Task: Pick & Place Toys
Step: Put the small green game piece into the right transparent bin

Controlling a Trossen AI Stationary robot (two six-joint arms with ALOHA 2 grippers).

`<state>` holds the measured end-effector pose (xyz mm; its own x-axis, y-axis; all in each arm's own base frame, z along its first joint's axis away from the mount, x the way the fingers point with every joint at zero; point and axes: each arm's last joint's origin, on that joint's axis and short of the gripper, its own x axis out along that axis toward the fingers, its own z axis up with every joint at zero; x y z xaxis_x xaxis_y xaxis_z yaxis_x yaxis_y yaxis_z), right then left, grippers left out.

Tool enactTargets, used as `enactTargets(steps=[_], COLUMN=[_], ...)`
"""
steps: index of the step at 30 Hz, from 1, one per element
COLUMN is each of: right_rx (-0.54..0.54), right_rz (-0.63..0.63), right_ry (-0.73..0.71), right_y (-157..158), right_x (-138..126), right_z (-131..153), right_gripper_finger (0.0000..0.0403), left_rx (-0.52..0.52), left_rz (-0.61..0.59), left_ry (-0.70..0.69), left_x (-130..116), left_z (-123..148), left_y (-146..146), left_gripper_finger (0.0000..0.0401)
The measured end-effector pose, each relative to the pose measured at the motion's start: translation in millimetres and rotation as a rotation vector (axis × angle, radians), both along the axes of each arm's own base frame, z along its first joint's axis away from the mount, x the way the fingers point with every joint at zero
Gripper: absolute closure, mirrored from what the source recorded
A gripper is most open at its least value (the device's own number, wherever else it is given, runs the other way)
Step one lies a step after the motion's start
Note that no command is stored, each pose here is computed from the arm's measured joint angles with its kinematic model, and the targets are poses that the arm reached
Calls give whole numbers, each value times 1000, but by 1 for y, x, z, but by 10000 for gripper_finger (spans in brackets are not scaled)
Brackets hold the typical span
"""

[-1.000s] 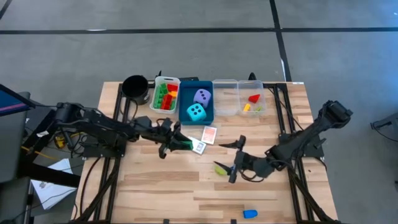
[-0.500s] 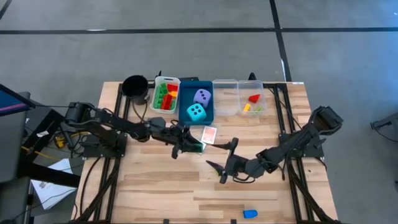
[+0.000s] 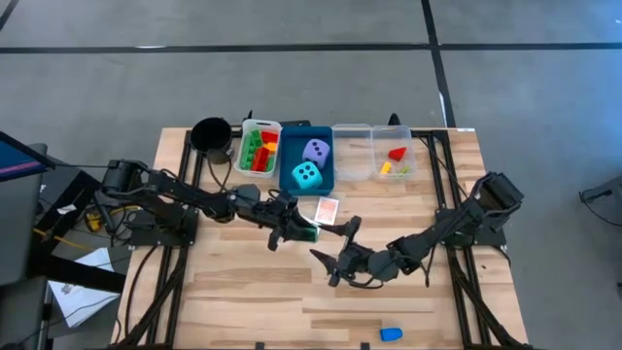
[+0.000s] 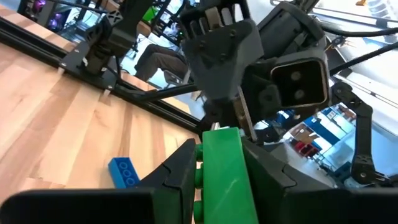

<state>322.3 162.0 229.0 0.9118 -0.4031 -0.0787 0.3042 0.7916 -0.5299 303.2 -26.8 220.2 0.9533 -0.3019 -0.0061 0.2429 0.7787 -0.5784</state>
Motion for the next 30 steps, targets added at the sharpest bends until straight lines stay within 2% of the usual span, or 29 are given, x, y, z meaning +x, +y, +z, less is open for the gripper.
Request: enactTargets(steps=[9, 13, 22, 30], right_rx=[-21, -23, -21, -18], right_rz=[-1, 0, 18, 14], right_ry=[14, 18, 29, 28], right_y=[2, 2, 3, 2], right_x=[10, 10, 10, 10], right_z=[1, 1, -1, 0], right_gripper_finger=[79, 92, 159, 241], left_rx=[0, 0, 0, 1], left_rz=[-1, -1, -1, -5], left_ry=[0, 0, 1, 4], left_x=[0, 0, 0, 0], left_z=[0, 0, 0, 0], left_y=[-1, -1, -1, -1], left_gripper_finger=[309, 309, 309, 309])
